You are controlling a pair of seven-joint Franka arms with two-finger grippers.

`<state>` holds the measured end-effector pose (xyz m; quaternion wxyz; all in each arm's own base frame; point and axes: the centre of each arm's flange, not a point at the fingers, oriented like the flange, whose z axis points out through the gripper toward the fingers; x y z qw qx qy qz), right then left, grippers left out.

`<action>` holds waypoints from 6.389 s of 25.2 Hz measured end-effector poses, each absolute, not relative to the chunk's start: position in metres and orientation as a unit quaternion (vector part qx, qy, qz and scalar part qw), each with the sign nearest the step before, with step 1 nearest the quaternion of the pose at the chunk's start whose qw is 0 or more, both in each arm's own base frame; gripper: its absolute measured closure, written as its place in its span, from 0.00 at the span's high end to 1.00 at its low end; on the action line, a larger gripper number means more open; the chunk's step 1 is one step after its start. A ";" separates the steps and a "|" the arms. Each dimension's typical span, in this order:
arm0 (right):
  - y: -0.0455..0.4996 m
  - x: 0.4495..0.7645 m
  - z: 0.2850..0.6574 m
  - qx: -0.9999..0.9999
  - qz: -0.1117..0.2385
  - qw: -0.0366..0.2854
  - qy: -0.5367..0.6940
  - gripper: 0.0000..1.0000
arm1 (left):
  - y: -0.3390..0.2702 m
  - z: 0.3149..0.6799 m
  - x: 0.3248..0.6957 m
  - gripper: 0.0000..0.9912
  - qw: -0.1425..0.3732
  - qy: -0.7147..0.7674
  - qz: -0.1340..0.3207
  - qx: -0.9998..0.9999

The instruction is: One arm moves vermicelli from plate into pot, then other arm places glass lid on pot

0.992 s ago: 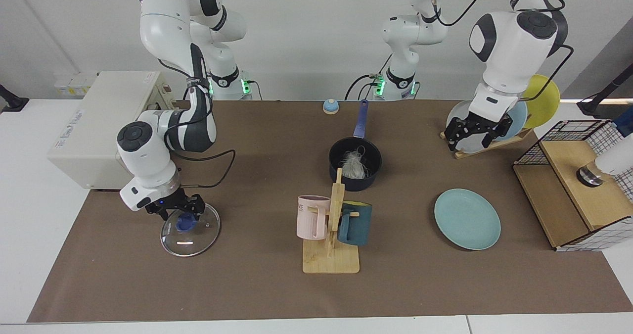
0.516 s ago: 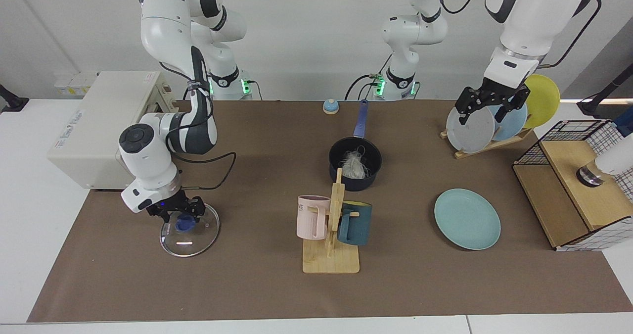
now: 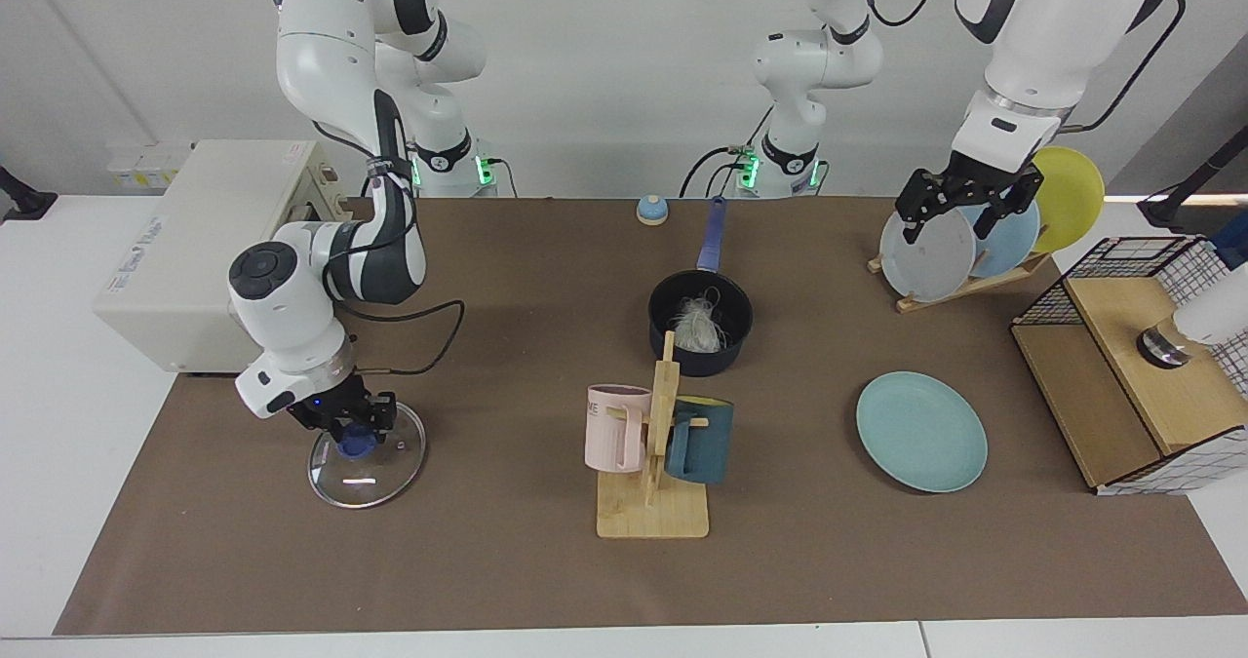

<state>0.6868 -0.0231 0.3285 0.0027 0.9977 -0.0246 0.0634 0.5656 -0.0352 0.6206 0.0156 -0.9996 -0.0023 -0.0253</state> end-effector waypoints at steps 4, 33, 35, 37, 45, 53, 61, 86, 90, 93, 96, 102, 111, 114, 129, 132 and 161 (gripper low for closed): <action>-0.020 0.689 0.334 0.998 0.067 0.000 -0.023 0.61 | -0.035 0.621 0.566 1.00 0.016 -0.002 -0.025 -1.000; 0.354 0.513 0.528 0.999 0.047 0.021 -0.015 0.61 | -0.035 0.621 0.566 1.00 0.016 -0.003 -0.025 -1.000; 0.374 0.504 0.523 0.998 0.050 0.022 -0.012 0.61 | -0.035 0.621 0.566 1.00 0.016 -0.002 -0.025 -1.000; 0.393 0.503 0.518 0.998 0.058 0.023 -0.013 0.61 | -0.035 0.621 0.566 1.00 0.016 -0.002 -0.025 -1.000; 0.482 0.513 0.474 0.995 0.098 0.019 0.017 0.61 | -0.035 0.621 0.566 1.00 0.016 -0.002 -0.025 -1.000; 0.503 0.523 0.428 0.998 0.065 0.006 0.022 0.61 | -0.035 0.621 0.565 1.00 0.016 -0.003 -0.025 -1.000; 0.507 0.520 0.410 0.998 0.050 0.012 0.028 0.61 | -0.035 0.621 0.565 1.00 0.016 -0.003 -0.025 -1.000; 0.503 0.507 0.406 0.998 0.033 0.033 0.038 0.61 | -0.035 0.621 0.565 1.00 0.016 -0.003 -0.025 -1.000; 0.503 0.507 0.406 0.998 0.034 0.030 0.038 0.61 | -0.035 0.621 0.565 1.00 0.016 -0.003 -0.025 -1.000; 0.503 0.508 0.406 0.998 0.036 0.027 0.038 0.61 | -0.035 0.621 0.565 1.00 0.016 -0.003 -0.025 -1.000; 0.502 0.509 0.406 0.998 0.037 0.025 0.037 0.61 | -0.035 0.621 0.565 1.00 0.016 -0.003 -0.025 -1.000; 0.501 0.510 0.406 0.998 0.037 0.022 0.037 0.61 | -0.035 0.621 0.565 1.00 0.016 -0.003 -0.025 -1.000; 0.480 0.527 0.414 0.999 0.034 0.014 0.019 1.00 | -0.035 0.621 0.565 1.00 0.016 -0.003 -0.025 -1.000; 0.472 0.529 0.429 0.999 0.030 0.021 0.012 1.00 | -0.035 0.621 0.565 1.00 0.016 -0.003 -0.025 -1.000; 0.240 0.601 0.568 0.999 0.016 0.031 -0.032 1.00 | -0.035 0.621 0.565 1.00 0.016 -0.003 -0.025 -1.000; 0.173 0.607 0.588 0.997 0.024 0.034 -0.070 1.00 | -0.035 0.621 0.565 1.00 0.016 -0.003 -0.025 -1.000; 0.057 0.573 0.538 0.993 -0.008 0.022 -0.114 1.00 | -0.035 0.621 0.565 1.00 0.016 -0.003 -0.025 -1.000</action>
